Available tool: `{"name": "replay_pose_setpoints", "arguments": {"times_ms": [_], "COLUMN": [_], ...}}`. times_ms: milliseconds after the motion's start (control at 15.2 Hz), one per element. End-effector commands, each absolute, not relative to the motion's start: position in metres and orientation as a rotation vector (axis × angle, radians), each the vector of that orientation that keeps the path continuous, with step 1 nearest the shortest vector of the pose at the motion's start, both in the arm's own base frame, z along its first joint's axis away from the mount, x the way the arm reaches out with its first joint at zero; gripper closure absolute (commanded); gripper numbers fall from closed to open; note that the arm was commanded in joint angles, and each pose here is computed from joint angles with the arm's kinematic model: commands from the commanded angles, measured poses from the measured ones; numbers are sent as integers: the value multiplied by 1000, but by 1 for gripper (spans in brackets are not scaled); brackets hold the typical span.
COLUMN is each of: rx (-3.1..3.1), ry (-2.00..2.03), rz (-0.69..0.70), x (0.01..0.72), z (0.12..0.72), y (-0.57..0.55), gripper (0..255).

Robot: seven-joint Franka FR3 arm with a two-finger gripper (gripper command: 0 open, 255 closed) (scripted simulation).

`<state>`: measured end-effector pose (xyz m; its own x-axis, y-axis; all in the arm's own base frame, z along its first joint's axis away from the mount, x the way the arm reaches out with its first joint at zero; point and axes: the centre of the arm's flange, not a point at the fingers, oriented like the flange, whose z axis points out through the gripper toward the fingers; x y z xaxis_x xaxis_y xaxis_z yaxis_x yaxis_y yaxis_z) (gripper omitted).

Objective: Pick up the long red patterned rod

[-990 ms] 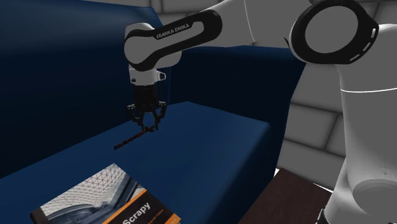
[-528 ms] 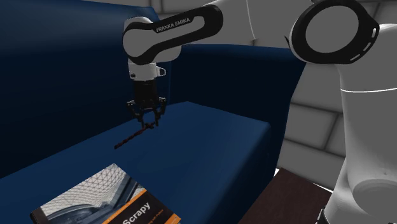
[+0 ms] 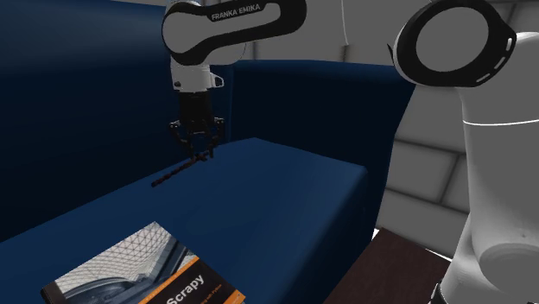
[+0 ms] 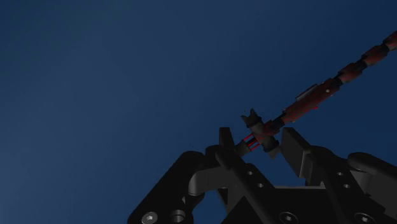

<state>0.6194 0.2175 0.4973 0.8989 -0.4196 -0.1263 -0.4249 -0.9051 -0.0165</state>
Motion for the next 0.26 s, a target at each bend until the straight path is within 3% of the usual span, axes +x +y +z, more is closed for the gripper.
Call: {"name": "replay_pose_setpoints", "arguments": {"times_ms": [0, 198], "rx": [-3019, -3019], "ry": [672, 672], "rz": [187, 187], "x": [619, 619], "z": [509, 515], "y": [217, 217], "gripper": [255, 255]}}
